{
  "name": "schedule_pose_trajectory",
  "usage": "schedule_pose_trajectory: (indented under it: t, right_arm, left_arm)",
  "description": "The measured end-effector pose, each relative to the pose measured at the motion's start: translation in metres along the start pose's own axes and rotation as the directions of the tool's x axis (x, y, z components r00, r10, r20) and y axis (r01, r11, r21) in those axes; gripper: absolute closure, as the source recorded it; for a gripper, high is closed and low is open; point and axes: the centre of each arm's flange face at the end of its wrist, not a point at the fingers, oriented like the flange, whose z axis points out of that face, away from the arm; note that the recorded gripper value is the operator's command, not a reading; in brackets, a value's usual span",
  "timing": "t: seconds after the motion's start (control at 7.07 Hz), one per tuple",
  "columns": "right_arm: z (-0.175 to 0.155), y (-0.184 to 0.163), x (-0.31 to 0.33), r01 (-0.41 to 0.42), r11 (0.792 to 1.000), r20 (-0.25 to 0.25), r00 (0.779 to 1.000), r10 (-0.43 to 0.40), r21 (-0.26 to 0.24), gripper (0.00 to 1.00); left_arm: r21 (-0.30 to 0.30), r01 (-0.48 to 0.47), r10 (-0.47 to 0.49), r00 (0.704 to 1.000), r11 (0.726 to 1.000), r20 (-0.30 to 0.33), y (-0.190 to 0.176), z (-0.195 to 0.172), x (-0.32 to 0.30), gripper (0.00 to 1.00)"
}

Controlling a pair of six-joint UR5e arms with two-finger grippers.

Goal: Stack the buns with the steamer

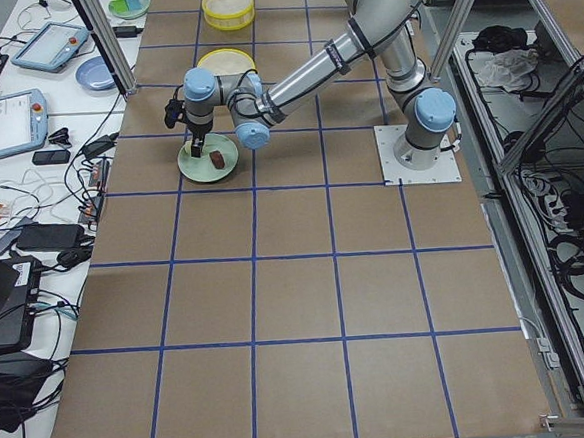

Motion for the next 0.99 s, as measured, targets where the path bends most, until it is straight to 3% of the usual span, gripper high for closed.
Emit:
schedule_pose_trajectory:
  t: [0.14,0.28,0.42,0.57,0.99]
  right_arm:
    - [0.007,-0.003,0.001,0.000,1.000,0.008,1.000,0.000,0.006,0.14]
    - [0.011,-0.005,0.002,0.003,1.000,0.005,1.000,-0.003,0.019,0.18]
    - [0.015,-0.006,0.003,0.004,1.000,0.005,1.000,-0.004,0.023,0.19]
    - [0.022,-0.007,0.004,0.005,1.000,0.007,1.000,-0.005,0.021,0.22]
    - [0.032,-0.013,0.008,0.045,0.997,-0.023,0.999,-0.043,0.064,0.34]
  left_arm:
    - [0.011,0.033,-0.032,0.999,0.999,-0.017,-0.004,0.013,-0.003,0.03]
    - [0.017,0.079,-0.078,0.997,0.997,-0.025,-0.007,0.025,-0.006,0.36]
    - [0.019,0.108,-0.107,0.994,0.994,-0.030,-0.010,0.036,-0.009,0.83]
    - [0.011,0.127,-0.126,0.991,0.992,-0.035,-0.009,0.047,-0.011,1.00]
    - [0.021,0.233,-0.232,0.972,0.972,-0.040,-0.015,0.042,-0.006,1.00]
